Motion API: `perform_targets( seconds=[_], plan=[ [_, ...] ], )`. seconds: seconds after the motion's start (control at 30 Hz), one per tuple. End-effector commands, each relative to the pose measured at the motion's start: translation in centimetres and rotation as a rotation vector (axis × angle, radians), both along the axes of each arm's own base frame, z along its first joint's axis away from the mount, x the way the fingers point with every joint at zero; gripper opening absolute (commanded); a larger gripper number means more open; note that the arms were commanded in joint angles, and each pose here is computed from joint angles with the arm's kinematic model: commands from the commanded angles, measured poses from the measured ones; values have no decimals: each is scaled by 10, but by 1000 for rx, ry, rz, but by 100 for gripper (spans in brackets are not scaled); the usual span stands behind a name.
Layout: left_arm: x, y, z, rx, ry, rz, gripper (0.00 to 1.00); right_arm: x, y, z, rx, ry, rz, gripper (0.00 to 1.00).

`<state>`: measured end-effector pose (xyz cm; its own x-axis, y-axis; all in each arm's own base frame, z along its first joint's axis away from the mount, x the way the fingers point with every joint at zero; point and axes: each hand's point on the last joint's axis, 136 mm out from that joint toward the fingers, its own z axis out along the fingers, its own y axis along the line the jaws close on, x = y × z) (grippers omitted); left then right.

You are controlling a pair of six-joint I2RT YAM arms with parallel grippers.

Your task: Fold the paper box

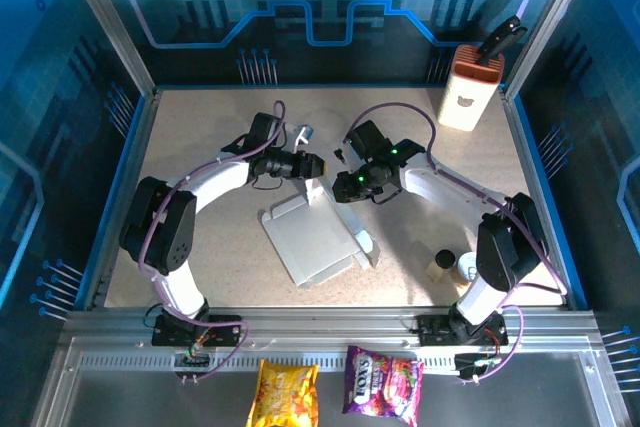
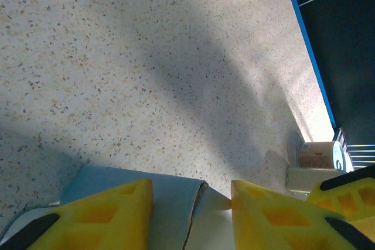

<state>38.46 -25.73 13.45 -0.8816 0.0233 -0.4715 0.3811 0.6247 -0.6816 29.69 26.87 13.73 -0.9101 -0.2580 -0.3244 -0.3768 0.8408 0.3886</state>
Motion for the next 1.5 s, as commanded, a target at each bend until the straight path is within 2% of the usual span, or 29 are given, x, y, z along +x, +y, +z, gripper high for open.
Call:
perform_targets(
  seconds=[0.0, 0.3, 0.63, 0.83, 1.2, 1.37, 1.47],
  plan=[
    [-19, -3, -23, 28, 82, -25, 37, -7, 0, 1, 10, 32, -5, 23],
    [-21, -2, -26, 30, 91, -22, 35, 9, 8, 28, 231, 46, -39, 33],
    [-21, -2, -24, 26, 92, -21, 31, 21, 11, 13, 338, 131, -43, 31],
    [-22, -3, -25, 24, 96, -23, 27, 29, 4, 0, 356, 158, -77, 25],
    [-23, -4, -20, 4, 88, -16, 24, 28, 2, -16, 346, 187, -92, 22],
    [-19, 2, 1, -3, -10, 17, 41, 25, 0, -19, 340, 193, -93, 21],
    [-14, 10, 22, -29, -89, 40, 47, 25, 0, -20, 333, 193, -94, 21]
  ],
)
